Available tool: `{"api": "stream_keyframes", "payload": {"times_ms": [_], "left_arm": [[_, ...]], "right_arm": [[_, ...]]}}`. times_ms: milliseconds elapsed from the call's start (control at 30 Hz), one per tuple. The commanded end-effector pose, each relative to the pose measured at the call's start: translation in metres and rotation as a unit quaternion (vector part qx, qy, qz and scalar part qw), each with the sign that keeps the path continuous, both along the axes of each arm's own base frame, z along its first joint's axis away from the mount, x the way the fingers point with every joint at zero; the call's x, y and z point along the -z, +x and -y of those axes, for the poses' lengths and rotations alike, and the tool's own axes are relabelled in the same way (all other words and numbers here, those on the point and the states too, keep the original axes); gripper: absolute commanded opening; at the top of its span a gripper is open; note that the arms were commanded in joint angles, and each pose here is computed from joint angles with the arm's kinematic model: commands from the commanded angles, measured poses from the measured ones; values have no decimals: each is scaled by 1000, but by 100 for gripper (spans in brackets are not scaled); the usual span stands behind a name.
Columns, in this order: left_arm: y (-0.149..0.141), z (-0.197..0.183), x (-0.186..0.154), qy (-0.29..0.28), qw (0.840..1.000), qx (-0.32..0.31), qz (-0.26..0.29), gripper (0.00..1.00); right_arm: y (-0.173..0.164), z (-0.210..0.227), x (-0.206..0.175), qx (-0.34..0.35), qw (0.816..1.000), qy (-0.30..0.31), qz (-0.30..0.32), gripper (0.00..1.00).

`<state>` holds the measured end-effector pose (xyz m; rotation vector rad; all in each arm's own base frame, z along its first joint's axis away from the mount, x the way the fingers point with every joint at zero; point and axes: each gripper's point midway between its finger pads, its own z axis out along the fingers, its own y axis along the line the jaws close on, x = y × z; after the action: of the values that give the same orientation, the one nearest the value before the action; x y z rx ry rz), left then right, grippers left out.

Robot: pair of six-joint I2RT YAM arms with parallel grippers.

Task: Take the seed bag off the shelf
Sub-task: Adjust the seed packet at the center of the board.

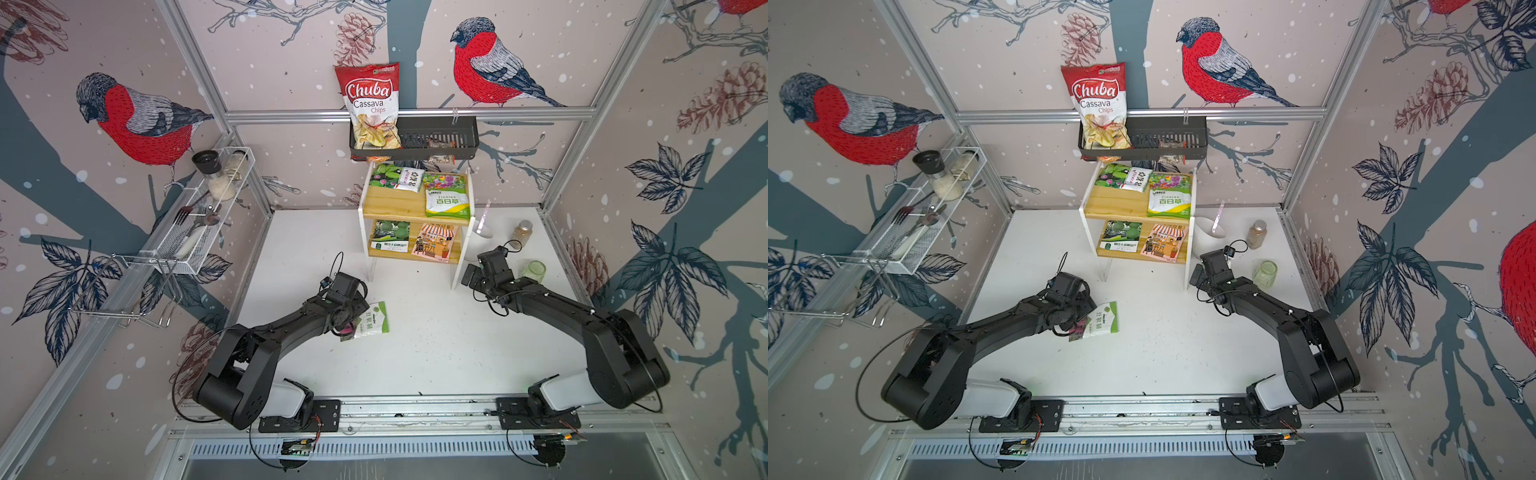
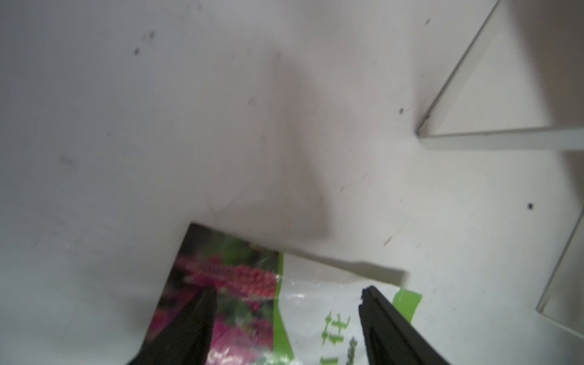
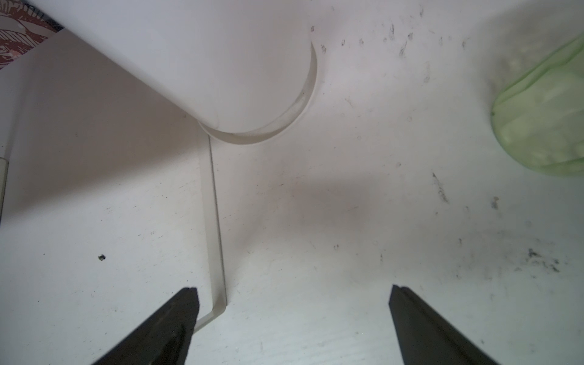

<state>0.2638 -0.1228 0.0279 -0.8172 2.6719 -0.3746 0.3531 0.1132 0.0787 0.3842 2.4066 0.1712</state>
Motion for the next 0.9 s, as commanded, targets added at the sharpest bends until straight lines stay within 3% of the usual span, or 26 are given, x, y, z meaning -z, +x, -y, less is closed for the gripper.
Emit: {"api": "stream_keyframes", "payload": {"times_ms": [0, 133, 200, 333, 433, 700, 867], "left_arm": [[-49, -18, -7, 59, 992, 42, -102, 79], [-17, 1, -51, 95, 984, 145, -43, 84], [-5, 17, -62, 125, 970, 208, -25, 85], [8, 42, -50, 181, 935, 305, -22, 87], [12, 51, -37, 194, 923, 331, -20, 87], [12, 56, -9, 194, 920, 339, -21, 86], [-2, 46, 22, 204, 922, 325, -59, 85]], "right_arm": [[3, -1, -4, 2, 1000, 9, 10, 100], [6, -1, -2, 2, 1000, 18, 10, 100], [7, -3, -1, 0, 1000, 18, 9, 100], [8, -3, 1, -2, 1000, 19, 7, 100], [7, -1, 0, -3, 1000, 18, 7, 100], [2, 9, -1, 1, 1000, 15, 7, 100], [1, 12, -3, 1, 1000, 11, 6, 100]]}}
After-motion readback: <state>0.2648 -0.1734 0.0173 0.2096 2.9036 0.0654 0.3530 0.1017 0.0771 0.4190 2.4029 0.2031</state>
